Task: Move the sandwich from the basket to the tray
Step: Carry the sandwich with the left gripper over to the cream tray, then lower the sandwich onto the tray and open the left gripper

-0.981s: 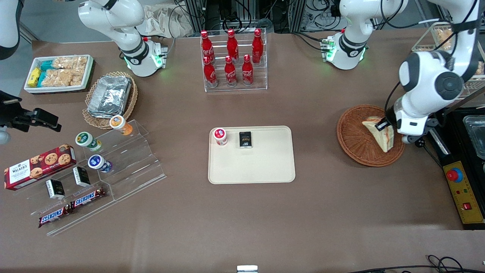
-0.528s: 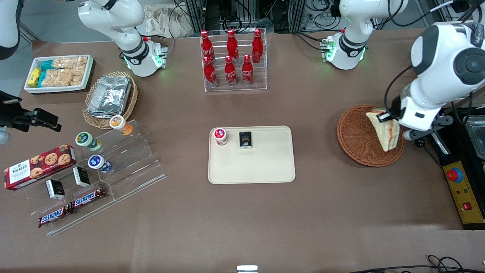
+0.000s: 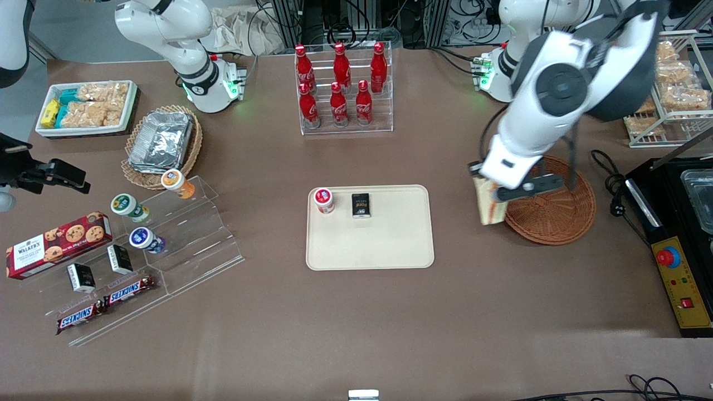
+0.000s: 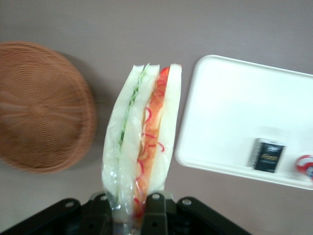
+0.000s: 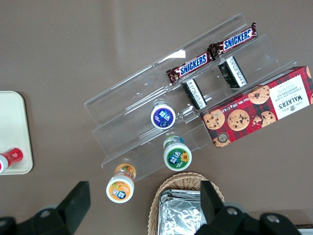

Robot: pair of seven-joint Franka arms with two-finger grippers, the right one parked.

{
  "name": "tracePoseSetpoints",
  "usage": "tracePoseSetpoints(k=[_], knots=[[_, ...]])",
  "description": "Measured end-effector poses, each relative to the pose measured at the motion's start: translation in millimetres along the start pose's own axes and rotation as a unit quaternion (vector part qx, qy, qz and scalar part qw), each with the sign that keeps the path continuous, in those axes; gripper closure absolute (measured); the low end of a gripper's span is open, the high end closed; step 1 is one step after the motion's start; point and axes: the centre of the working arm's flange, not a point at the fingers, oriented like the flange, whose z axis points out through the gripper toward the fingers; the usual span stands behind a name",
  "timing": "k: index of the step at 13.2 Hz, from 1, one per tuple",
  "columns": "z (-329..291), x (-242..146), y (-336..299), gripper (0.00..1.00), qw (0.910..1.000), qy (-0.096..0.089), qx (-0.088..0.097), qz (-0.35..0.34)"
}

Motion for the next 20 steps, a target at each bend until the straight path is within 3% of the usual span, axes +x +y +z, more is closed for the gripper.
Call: tracePoseSetpoints(k=[2, 5, 9, 12, 15, 19, 20], knots=[[41.8, -0.1, 39.0, 0.79, 0.9999, 0.010, -0.005, 0.005], [114.2, -0.8, 82.9, 0.79, 0.9996, 0.028, 0.004, 0.009], [194.0, 2.9, 105.0, 0.79, 0.9993, 0.017, 0.000, 0.033], [213.8, 2.4, 111.0, 0.79, 0.9989, 0.014, 0.003, 0.044], [218.9, 0.5, 114.3, 0.51, 0.9982, 0.022, 0.011, 0.055], [206.7, 8.6, 116.1, 0.07, 0.9990, 0.031, 0.005, 0.031], [192.8, 15.1, 116.3, 0.00, 0.9991, 0.037, 0.005, 0.017]])
